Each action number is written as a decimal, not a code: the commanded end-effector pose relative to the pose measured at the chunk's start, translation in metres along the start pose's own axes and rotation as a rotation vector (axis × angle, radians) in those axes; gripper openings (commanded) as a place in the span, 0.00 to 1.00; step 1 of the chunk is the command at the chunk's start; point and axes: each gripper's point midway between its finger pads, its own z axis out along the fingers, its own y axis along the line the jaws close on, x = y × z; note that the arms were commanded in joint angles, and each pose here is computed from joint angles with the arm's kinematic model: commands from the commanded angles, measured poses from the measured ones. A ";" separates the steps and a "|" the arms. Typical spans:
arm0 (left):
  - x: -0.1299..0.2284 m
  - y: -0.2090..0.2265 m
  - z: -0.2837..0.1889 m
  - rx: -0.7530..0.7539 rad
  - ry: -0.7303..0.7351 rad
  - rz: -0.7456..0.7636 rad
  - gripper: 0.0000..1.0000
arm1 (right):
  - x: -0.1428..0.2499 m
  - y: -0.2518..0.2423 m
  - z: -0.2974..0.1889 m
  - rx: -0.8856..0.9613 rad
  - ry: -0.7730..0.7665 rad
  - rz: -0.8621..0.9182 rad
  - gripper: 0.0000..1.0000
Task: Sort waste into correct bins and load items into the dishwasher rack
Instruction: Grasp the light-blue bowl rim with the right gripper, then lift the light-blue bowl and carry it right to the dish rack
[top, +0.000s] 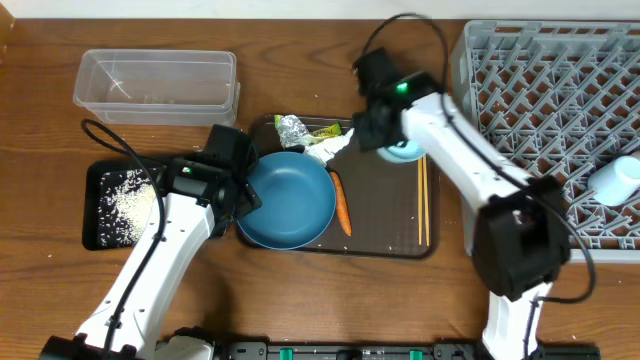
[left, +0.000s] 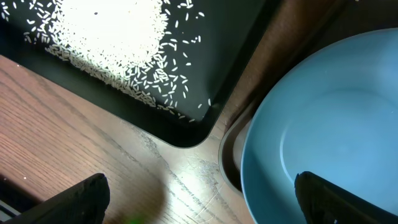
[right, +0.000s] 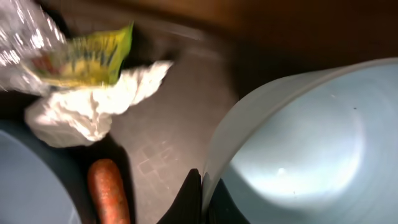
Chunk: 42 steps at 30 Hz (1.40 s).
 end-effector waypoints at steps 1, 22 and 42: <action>-0.008 0.001 -0.007 0.004 -0.032 -0.020 0.98 | -0.037 -0.037 -0.063 -0.016 -0.163 0.113 0.01; -0.008 0.001 -0.007 0.004 -0.032 -0.020 0.98 | -0.083 -0.339 -0.212 -0.337 -0.800 0.474 0.01; -0.008 0.001 -0.007 0.004 -0.032 -0.020 0.98 | -0.075 -0.396 -0.116 -0.438 -1.032 0.366 0.01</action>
